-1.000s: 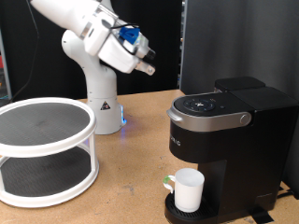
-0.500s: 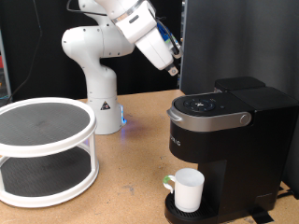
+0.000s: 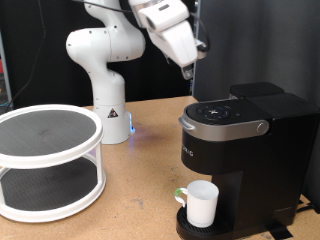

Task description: Make a cup of coffee with the keurig machine

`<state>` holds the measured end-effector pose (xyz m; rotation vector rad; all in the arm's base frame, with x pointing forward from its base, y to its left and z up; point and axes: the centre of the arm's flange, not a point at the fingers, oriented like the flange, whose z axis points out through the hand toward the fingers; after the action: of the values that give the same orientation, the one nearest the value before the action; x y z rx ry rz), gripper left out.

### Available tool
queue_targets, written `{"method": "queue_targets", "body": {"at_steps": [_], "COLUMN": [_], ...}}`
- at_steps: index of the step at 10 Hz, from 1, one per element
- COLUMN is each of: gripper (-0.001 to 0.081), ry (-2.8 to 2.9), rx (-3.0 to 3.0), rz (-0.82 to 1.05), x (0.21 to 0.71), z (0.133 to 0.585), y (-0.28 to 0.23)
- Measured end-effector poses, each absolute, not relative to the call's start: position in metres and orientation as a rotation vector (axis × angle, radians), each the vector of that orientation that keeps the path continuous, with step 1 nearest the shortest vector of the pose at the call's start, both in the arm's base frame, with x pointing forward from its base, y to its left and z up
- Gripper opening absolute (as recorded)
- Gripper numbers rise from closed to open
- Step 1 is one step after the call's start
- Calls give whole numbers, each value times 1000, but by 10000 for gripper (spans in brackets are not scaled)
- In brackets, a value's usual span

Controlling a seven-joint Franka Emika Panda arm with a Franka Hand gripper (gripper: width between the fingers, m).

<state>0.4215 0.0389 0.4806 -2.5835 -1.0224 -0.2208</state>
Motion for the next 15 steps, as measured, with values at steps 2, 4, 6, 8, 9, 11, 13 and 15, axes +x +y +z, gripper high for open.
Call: {"method": "queue_targets", "body": {"at_steps": [2, 4, 6, 8, 9, 11, 13, 15], "gripper": [801, 801, 801, 801, 801, 801, 801, 801], "ry": [-1037, -1024, -1025, -986, -966, -927, -913, -912], "rx": [-2685, -2704, -2711, -2753, -2780, -2812, -2816, -2814], "rz": [-176, -142, -156, -207, -213, -199, -187, -183], "x": [432, 442, 443, 452, 458, 471, 484, 488], "z": [495, 492, 490, 486, 483, 477, 471, 470], "y": [63, 66, 69, 79, 86, 94, 97, 98]}}
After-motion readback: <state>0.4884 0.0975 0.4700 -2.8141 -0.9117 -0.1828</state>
